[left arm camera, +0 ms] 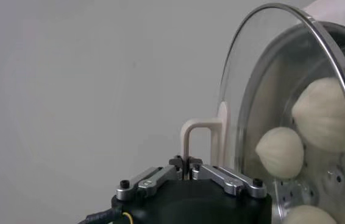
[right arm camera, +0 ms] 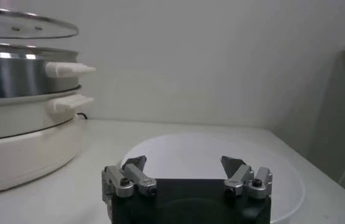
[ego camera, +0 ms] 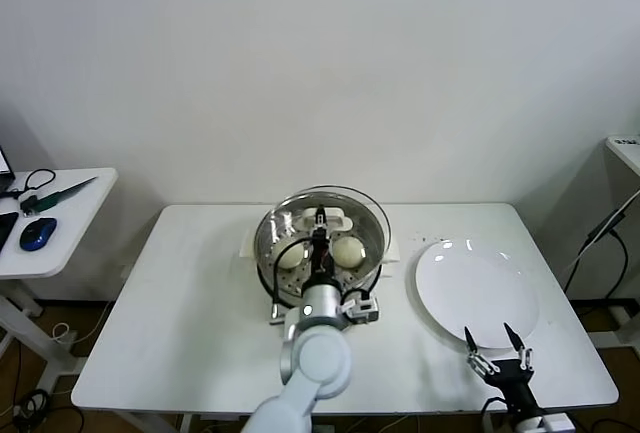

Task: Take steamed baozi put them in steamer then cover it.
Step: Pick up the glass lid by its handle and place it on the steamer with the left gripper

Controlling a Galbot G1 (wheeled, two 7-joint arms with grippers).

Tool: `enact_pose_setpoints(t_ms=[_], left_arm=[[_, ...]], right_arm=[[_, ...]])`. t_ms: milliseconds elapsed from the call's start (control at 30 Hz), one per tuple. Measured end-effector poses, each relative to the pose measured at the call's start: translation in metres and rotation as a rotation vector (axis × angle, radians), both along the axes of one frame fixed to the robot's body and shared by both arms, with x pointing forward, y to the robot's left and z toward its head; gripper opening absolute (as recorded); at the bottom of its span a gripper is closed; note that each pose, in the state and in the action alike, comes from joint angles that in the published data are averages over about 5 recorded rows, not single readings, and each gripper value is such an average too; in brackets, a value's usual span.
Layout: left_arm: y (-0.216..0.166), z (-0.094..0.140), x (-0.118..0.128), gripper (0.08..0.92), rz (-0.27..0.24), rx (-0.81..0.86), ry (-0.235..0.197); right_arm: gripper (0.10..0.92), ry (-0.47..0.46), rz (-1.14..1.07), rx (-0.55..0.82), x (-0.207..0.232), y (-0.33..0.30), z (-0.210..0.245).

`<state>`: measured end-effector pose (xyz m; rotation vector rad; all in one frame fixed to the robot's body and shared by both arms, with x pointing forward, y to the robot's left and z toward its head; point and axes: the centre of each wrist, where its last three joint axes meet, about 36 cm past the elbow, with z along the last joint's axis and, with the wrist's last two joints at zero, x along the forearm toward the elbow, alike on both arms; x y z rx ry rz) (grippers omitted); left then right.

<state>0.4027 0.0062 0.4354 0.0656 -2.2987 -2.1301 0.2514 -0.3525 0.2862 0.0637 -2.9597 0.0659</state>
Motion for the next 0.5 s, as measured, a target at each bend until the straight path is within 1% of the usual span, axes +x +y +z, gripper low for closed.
enact_pose_setpoints(t_ms=[500], left_arm=[[0.002, -0.016, 0.004, 0.133, 0.024, 0.042, 0.019]], right_arm=[[0.823, -0.013, -0.006, 0.005, -0.002, 0.002, 0.001]])
